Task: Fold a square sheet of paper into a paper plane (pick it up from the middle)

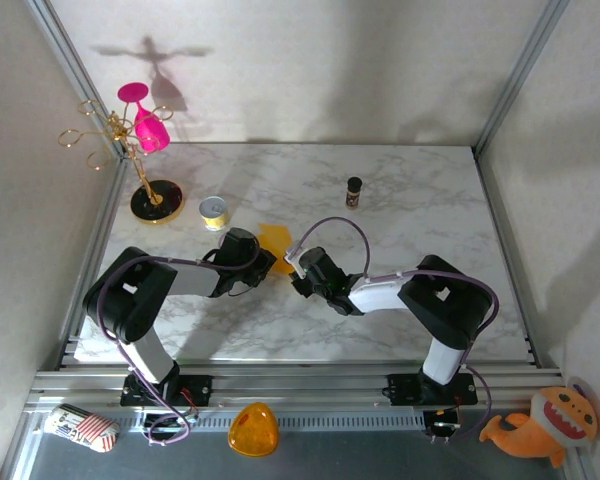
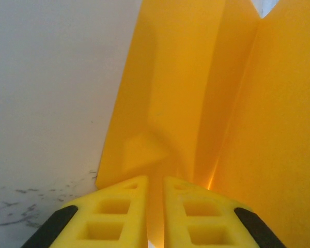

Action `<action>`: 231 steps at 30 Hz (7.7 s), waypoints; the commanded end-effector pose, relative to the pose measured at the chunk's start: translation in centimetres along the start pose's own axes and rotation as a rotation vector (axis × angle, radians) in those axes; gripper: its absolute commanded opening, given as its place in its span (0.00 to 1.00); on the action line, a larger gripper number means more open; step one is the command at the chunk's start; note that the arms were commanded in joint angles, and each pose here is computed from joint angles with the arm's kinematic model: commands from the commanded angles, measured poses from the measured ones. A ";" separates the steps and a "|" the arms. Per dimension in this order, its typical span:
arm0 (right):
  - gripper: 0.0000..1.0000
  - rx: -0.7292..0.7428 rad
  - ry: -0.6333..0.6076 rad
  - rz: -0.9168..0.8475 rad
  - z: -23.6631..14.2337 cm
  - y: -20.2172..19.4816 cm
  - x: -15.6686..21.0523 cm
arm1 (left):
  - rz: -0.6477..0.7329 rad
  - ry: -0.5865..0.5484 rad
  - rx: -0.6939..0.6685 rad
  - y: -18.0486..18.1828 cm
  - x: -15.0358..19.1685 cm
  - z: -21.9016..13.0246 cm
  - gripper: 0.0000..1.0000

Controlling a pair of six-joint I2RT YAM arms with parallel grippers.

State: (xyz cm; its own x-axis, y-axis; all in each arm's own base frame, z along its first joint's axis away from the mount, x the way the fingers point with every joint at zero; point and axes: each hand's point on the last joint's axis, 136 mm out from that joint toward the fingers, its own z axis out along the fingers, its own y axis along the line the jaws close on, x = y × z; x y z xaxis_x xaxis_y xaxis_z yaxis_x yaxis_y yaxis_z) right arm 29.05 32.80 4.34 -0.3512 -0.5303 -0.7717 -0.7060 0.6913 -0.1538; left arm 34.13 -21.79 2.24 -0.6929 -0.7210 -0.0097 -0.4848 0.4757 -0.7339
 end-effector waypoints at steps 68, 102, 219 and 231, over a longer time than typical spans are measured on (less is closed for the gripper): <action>0.06 -0.440 0.137 0.337 1.1 2.0 0.2 | 0.138 0.015 0.018 -1.4 0.7 -1.4 0.15; 0.08 -0.656 0.202 0.655 1.0 1.8 0.9 | 0.149 0.011 -0.165 3.1 0.5 0.0 0.13; 0.17 -0.512 0.323 0.598 2.7 0.2 3.0 | 0.156 0.018 -0.415 7.5 0.6 1.0 0.36; 0.19 -0.498 0.355 0.601 2.8 0.3 4.1 | 0.230 -0.048 -0.110 -3.6 -1.4 -2.2 0.41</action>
State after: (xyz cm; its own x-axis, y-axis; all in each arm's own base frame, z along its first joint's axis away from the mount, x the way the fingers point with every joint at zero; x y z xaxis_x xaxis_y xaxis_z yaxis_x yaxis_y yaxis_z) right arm 29.92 32.93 2.30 -0.8439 -0.2946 -0.4484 -0.5275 0.6082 0.5932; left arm 35.06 -22.41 4.49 -0.7860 -0.5988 -0.1535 -0.3921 0.6749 -0.6251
